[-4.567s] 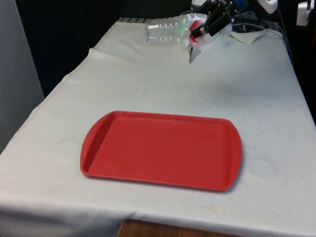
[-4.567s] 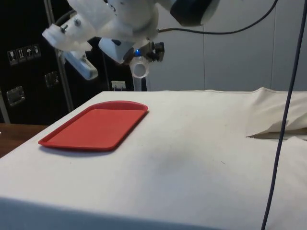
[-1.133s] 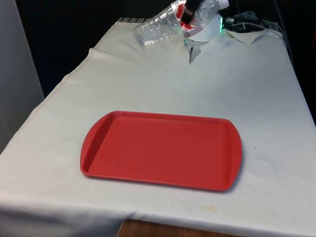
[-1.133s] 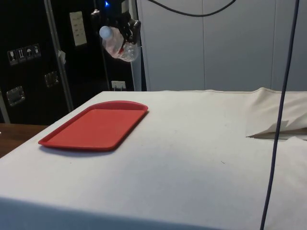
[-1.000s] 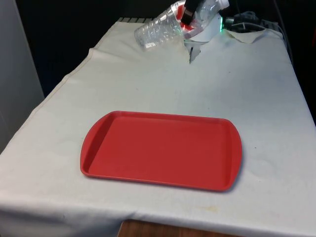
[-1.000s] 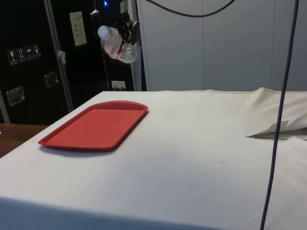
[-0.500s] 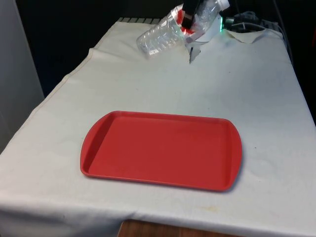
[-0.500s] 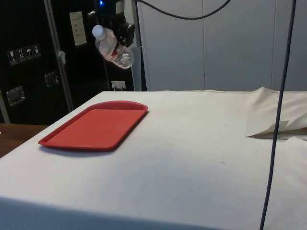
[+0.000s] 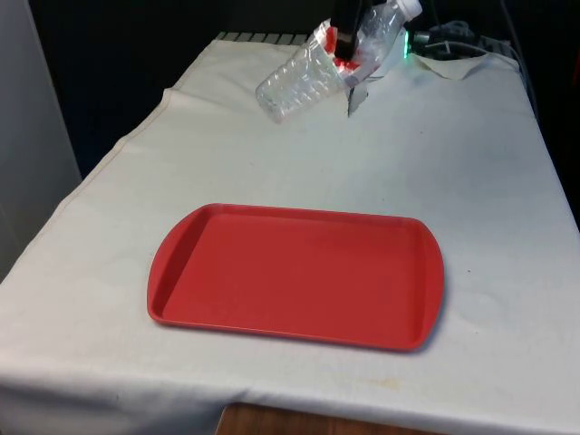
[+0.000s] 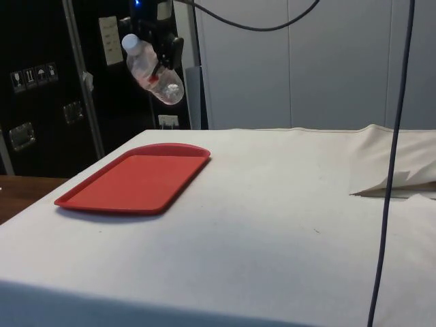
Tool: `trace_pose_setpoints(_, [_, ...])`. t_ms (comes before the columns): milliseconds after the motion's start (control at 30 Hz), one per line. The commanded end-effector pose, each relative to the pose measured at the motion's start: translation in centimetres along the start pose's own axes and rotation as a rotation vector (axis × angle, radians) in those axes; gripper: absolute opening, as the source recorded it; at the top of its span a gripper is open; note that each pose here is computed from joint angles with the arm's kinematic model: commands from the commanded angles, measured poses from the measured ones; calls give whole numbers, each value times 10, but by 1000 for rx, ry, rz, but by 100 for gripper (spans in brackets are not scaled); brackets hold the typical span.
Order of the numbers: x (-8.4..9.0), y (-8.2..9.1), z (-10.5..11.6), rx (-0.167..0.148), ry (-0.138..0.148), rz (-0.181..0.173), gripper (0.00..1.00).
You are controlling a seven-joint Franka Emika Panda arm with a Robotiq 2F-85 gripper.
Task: Place the bottle upright on the tray.
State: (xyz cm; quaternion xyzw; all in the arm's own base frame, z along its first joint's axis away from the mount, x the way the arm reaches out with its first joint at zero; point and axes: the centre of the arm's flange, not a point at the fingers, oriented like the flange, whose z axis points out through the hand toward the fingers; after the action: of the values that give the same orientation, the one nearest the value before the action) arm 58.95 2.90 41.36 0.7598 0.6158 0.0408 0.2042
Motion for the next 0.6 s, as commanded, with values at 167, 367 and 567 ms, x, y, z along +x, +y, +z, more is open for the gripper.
trace_pose_setpoints(167, [-2, 6, 3, -1, 44, 30, 0])
trace_pose_setpoints(367, [-3, 13, 6, -2, 83, 66, 0])
trace_pose_setpoints(567, [-4, 18, 8, 1, 112, 95, 0])
